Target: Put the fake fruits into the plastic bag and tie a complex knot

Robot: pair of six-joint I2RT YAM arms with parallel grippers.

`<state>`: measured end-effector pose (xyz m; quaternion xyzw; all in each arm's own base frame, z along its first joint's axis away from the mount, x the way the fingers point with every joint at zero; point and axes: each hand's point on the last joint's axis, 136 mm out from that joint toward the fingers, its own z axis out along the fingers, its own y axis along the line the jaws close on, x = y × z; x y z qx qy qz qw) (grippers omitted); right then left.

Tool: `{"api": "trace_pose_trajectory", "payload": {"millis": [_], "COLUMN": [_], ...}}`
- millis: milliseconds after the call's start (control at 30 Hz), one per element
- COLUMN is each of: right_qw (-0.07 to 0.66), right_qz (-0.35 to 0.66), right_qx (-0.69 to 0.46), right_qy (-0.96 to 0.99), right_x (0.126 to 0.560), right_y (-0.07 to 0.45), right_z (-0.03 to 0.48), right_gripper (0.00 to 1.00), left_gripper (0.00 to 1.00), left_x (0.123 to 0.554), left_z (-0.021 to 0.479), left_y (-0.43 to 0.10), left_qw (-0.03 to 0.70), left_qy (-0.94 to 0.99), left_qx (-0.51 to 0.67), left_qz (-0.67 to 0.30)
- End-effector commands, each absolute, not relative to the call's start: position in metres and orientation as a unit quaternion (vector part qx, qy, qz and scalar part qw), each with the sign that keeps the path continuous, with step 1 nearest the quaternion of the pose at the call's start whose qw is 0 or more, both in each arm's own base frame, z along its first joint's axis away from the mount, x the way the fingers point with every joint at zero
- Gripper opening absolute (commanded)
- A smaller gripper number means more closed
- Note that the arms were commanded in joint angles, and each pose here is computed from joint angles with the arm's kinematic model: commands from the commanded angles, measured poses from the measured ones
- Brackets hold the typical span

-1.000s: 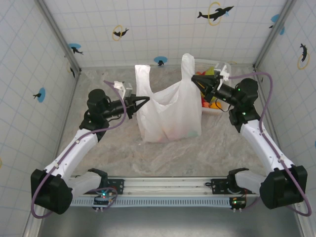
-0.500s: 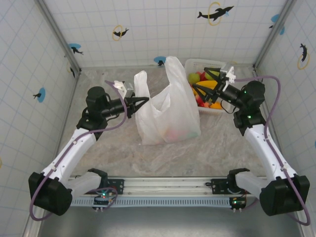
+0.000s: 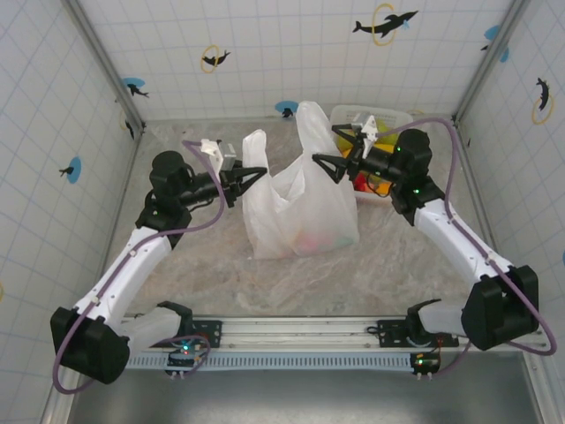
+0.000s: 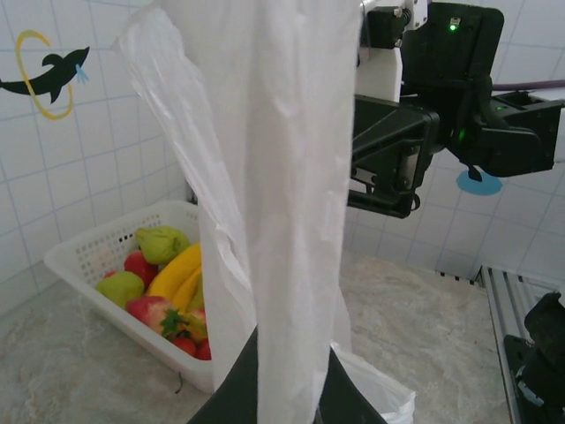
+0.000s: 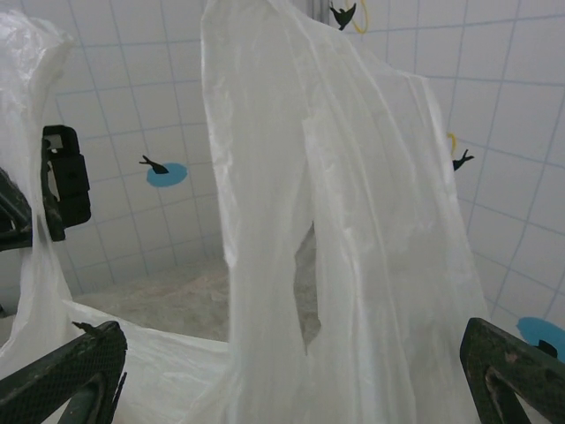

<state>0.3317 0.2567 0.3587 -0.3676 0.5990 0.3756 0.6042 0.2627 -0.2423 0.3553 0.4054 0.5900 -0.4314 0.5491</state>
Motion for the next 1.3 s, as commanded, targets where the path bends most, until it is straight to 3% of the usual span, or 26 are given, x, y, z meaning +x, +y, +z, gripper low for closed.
{"api": "trace_pose_trajectory", "payload": {"millis": [0,100,167,233,300,500,733,967,1267], "right_qw": [0.636,0.642,0.645,0.647,0.65,0.648,0.66,0.643,0.673], "right_qz": [0.342,0.315,0.307,0.305,0.302,0.327,0.376,0.38,0.338], "right_qx": [-0.38,-0.386,-0.388,-0.387,-0.383,-0.376,-0.342,-0.345,-0.235], "right_qy": [0.579,0.583,0.582,0.582,0.583,0.575,0.553,0.568,0.615], "right_x": [0.337,0.341,0.342,0.344,0.347,0.344,0.32,0.293,0.306], "right_y": [0.266,0.273,0.276,0.278,0.277,0.268,0.224,0.205,0.148], "right_z": [0.378,0.373,0.372,0.374,0.377,0.39,0.418,0.407,0.39], "right_gripper": [1.0,0.99,0.9,0.74,0.52,0.03,0.0,0.0,0.0], "left_gripper": [0.05,0.0,0.0,0.0,0.0,0.0,0.0,0.0,0.0], "left_x": [0.258,0.257,0.256,0.254,0.252,0.248,0.245,0.234,0.235], "left_z": [0.374,0.376,0.378,0.38,0.383,0.381,0.362,0.35,0.337], "left_y": [-0.246,-0.245,-0.245,-0.245,-0.244,-0.24,-0.236,-0.242,-0.235], "left_qw": [0.561,0.564,0.566,0.568,0.572,0.572,0.564,0.542,0.531], "left_qy": [0.561,0.558,0.556,0.553,0.55,0.559,0.58,0.591,0.616], "left_qx": [0.422,0.422,0.423,0.424,0.425,0.43,0.46,0.509,0.513], "left_qz": [-0.439,-0.439,-0.438,-0.437,-0.435,-0.42,-0.366,-0.312,-0.274]}}
